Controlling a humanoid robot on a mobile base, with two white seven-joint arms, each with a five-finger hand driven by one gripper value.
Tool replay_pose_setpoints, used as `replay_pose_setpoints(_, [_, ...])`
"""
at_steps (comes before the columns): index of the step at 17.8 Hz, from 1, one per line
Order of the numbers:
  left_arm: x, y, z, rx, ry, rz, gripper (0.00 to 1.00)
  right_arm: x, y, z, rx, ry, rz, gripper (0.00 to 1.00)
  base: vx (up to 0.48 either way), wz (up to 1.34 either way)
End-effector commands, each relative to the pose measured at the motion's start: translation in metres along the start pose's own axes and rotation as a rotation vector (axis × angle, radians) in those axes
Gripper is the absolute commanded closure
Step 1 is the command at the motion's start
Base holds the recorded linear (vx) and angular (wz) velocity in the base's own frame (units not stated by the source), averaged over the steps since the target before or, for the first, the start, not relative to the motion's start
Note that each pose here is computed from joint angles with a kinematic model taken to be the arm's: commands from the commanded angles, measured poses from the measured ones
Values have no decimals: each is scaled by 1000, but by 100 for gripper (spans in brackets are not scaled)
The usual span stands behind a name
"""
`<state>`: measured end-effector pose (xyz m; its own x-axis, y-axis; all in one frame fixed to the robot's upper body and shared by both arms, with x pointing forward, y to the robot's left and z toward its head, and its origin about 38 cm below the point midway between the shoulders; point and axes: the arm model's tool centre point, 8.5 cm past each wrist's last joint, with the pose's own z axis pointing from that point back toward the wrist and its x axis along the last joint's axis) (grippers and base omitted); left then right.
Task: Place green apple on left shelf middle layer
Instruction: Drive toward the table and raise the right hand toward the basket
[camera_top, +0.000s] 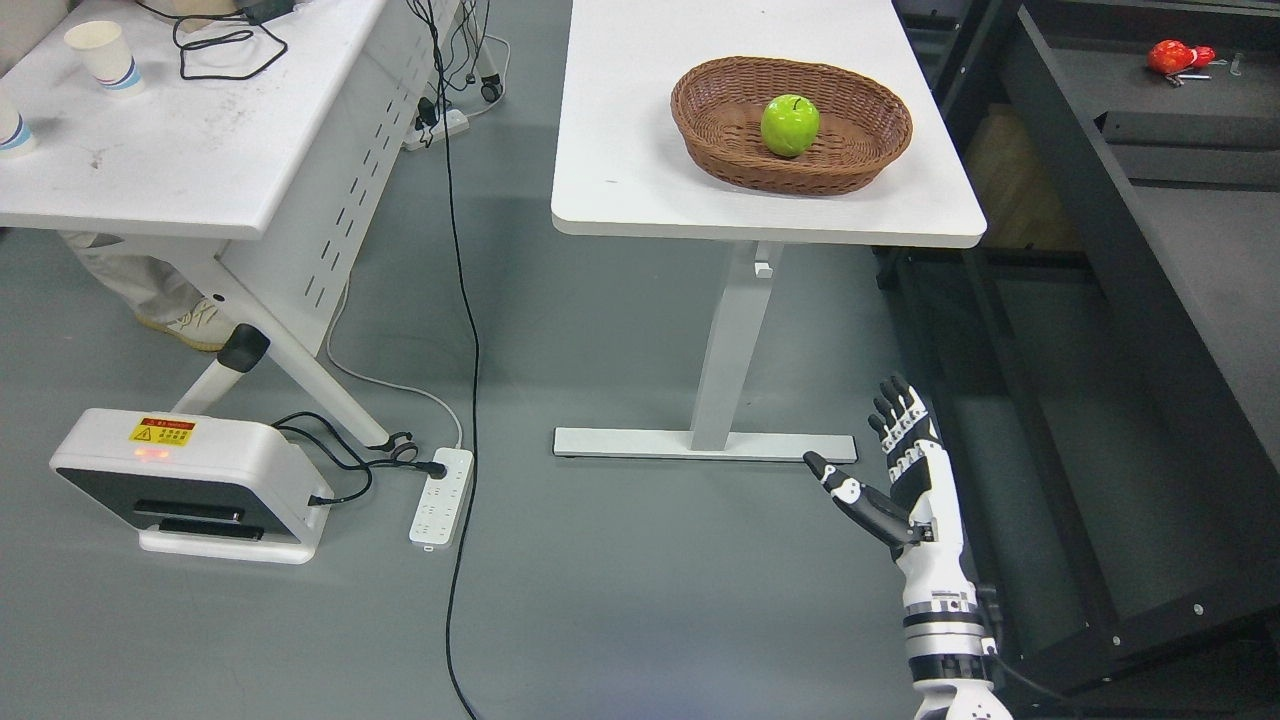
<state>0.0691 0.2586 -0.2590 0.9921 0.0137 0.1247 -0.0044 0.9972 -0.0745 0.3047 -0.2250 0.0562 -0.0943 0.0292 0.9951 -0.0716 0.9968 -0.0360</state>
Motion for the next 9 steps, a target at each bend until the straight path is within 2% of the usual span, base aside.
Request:
replay_pose_setpoints(1, [0,11,2,18,-1,-1,0,0,-5,0,4,3,17,0,0,0])
replay_pose_setpoints(9, [0,11,2,18,-1,-1,0,2,-5,-1,6,-12,18,0,-1,-4])
